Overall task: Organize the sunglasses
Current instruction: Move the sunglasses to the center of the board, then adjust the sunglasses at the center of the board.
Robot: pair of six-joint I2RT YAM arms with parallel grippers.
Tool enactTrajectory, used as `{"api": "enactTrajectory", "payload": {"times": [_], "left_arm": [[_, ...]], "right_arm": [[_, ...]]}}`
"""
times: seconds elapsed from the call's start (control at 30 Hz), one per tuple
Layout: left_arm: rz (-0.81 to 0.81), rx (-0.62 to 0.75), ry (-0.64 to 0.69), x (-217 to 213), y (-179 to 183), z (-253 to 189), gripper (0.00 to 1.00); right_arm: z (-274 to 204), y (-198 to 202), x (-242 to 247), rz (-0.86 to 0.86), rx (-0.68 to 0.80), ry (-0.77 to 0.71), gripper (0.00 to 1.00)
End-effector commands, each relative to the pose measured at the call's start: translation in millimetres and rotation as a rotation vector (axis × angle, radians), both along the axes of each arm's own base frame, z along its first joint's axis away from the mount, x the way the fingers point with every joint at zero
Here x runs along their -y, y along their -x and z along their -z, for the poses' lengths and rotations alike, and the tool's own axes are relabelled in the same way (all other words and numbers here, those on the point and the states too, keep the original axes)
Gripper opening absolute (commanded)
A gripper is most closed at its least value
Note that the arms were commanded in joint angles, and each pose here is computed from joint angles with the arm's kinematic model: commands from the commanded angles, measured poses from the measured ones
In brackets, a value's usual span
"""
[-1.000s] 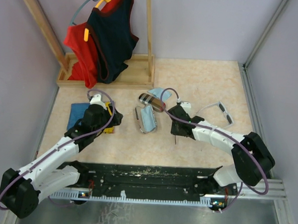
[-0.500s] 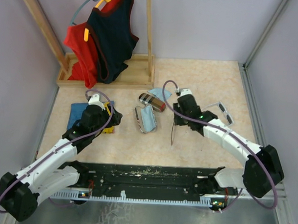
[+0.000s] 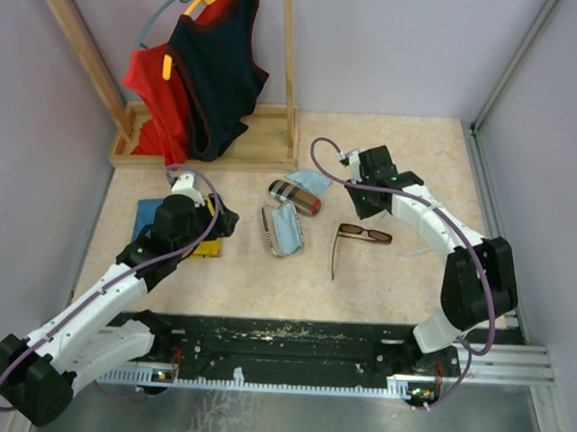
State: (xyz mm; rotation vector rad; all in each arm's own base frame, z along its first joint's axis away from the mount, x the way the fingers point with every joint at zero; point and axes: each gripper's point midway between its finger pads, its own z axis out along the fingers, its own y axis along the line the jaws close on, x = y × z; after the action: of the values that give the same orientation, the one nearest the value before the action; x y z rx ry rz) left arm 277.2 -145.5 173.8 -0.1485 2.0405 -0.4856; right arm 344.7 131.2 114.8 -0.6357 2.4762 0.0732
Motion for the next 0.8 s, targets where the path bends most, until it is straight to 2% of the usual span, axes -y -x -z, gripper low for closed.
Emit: {"api": "enactTrajectory", "payload": {"times": [0.0, 0.47, 0.77], "left_arm": [[0.014, 0.026, -0.006, -2, 3, -12, 0.72], [0.038, 0.030, -0.025, -1, 4, -16, 0.72], [0.047, 0.023, -0.012, 2, 5, -13, 0.72]], "right_arm": [[-1, -7, 8, -0.112, -0.018, 0.080, 0.28], [41, 6, 16, -0.102, -0.135, 0.135, 0.42], [52, 9, 21, -0.094, -0.167, 0.164, 0.44]]}}
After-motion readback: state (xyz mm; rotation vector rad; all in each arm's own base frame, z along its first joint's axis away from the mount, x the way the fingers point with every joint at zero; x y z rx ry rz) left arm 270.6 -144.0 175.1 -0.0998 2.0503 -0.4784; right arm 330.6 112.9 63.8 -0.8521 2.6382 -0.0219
